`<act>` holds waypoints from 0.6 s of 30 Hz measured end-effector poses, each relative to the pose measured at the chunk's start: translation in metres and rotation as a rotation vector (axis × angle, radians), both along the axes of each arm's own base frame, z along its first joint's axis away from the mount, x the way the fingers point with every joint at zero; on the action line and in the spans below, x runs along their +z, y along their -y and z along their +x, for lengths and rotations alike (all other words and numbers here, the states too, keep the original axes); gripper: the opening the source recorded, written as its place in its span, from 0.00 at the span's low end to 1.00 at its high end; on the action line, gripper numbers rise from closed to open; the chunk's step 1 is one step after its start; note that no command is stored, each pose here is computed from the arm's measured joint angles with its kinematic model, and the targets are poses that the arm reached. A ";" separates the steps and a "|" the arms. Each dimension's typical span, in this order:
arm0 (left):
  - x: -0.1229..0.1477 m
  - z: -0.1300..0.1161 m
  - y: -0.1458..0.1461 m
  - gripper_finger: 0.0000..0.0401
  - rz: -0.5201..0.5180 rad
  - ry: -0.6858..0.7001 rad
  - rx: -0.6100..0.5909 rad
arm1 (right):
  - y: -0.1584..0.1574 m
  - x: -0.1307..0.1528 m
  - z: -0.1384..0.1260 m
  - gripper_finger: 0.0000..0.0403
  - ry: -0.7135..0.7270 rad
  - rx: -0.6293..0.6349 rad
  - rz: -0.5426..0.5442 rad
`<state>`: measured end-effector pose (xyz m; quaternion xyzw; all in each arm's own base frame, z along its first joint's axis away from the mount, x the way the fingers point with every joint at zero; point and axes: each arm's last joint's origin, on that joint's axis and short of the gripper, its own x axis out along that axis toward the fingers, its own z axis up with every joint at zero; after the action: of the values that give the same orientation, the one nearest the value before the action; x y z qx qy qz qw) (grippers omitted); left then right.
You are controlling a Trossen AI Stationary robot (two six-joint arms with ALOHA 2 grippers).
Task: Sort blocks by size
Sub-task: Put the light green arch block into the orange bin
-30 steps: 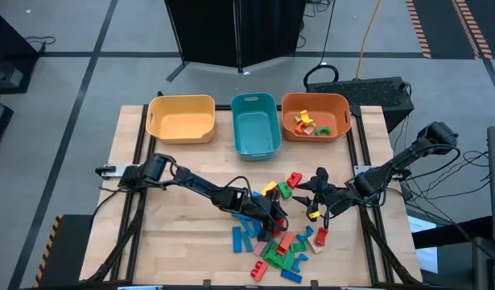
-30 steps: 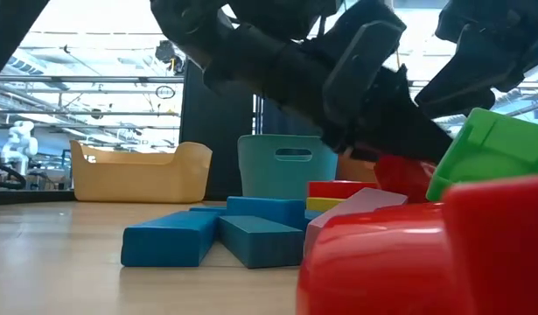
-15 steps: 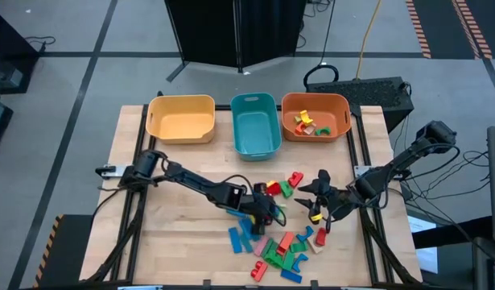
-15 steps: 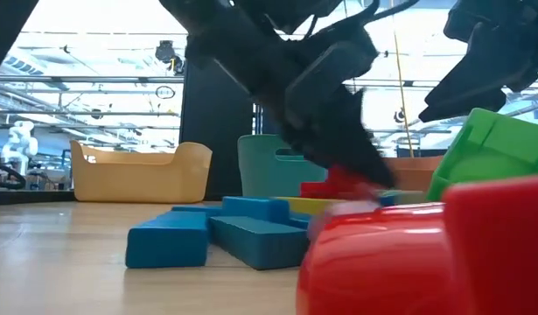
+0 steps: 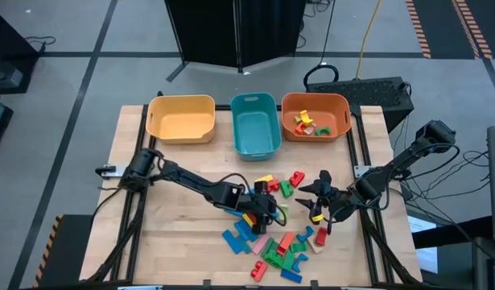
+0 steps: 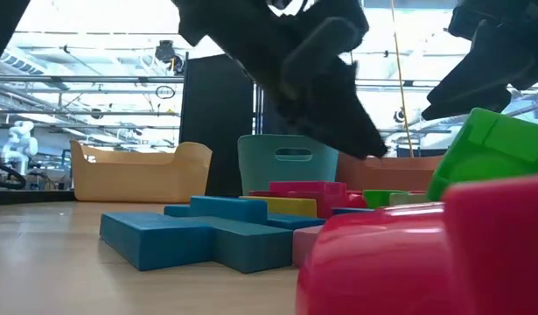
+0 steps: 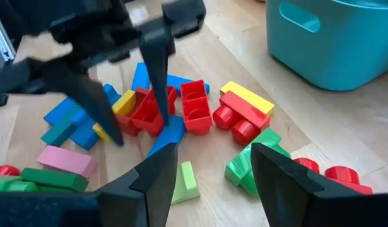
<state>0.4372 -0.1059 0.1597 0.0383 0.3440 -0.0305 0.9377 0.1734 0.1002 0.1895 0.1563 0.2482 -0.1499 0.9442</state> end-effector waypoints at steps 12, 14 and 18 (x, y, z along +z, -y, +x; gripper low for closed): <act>-0.038 0.017 0.003 0.55 -0.023 0.069 -0.120 | 0.000 0.000 0.000 0.46 0.000 0.000 0.000; -0.040 0.018 0.003 0.55 -0.021 0.083 -0.126 | 0.000 0.000 0.000 0.46 0.001 0.000 0.001; -0.050 0.020 0.003 0.55 -0.007 0.080 -0.137 | 0.000 0.000 0.000 0.46 0.001 0.000 0.001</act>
<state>0.4568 -0.1093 0.1096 0.0595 0.3028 -0.0943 0.9465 0.1735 0.1003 0.1896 0.1567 0.2478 -0.1498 0.9442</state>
